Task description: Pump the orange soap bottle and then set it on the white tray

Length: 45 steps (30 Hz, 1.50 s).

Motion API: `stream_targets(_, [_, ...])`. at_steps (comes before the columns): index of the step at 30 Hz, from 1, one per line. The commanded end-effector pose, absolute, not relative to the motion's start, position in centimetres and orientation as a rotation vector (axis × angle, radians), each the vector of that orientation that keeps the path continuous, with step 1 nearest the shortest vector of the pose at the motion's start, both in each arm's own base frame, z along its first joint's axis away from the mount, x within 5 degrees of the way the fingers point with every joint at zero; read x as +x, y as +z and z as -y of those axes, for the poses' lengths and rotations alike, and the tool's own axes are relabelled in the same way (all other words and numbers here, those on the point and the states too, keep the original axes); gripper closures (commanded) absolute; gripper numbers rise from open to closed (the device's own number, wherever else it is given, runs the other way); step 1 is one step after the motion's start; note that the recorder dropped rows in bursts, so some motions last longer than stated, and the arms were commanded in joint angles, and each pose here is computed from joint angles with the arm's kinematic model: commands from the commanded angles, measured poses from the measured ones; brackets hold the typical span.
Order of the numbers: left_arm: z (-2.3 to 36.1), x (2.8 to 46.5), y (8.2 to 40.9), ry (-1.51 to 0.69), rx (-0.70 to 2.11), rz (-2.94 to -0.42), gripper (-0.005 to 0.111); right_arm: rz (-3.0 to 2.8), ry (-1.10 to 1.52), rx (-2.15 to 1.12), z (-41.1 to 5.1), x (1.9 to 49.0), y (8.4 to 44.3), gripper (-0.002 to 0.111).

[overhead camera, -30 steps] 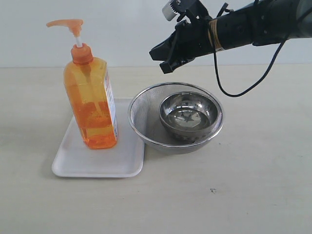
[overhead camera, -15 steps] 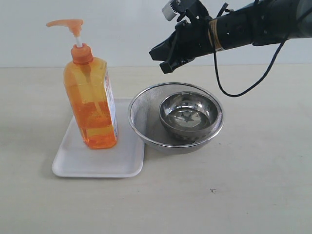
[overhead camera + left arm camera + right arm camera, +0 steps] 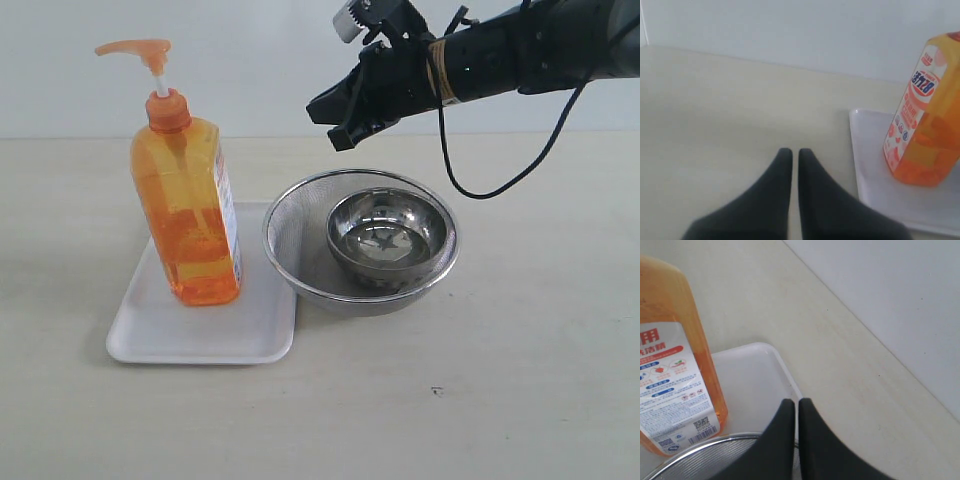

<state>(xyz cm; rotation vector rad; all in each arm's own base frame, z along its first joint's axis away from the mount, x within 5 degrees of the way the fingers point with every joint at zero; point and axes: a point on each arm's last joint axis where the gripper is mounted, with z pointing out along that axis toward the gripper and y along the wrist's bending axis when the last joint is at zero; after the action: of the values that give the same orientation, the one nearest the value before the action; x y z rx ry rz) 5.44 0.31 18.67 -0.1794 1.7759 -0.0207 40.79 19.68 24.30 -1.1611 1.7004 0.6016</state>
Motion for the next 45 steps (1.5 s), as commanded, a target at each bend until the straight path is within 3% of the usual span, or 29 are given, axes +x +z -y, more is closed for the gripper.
stream_targets(1, [-0.2,5.44,18.58,-0.034,-0.164,-1.779,0.102,-1.693,0.593,-1.146,-19.36,40.9,24.85,0.109])
stream_targets(45, [-0.09,5.44,18.56,-0.034,-0.119,-1.784,0.102,-1.693,0.593,-1.146,-19.36,40.9,24.85,0.109])
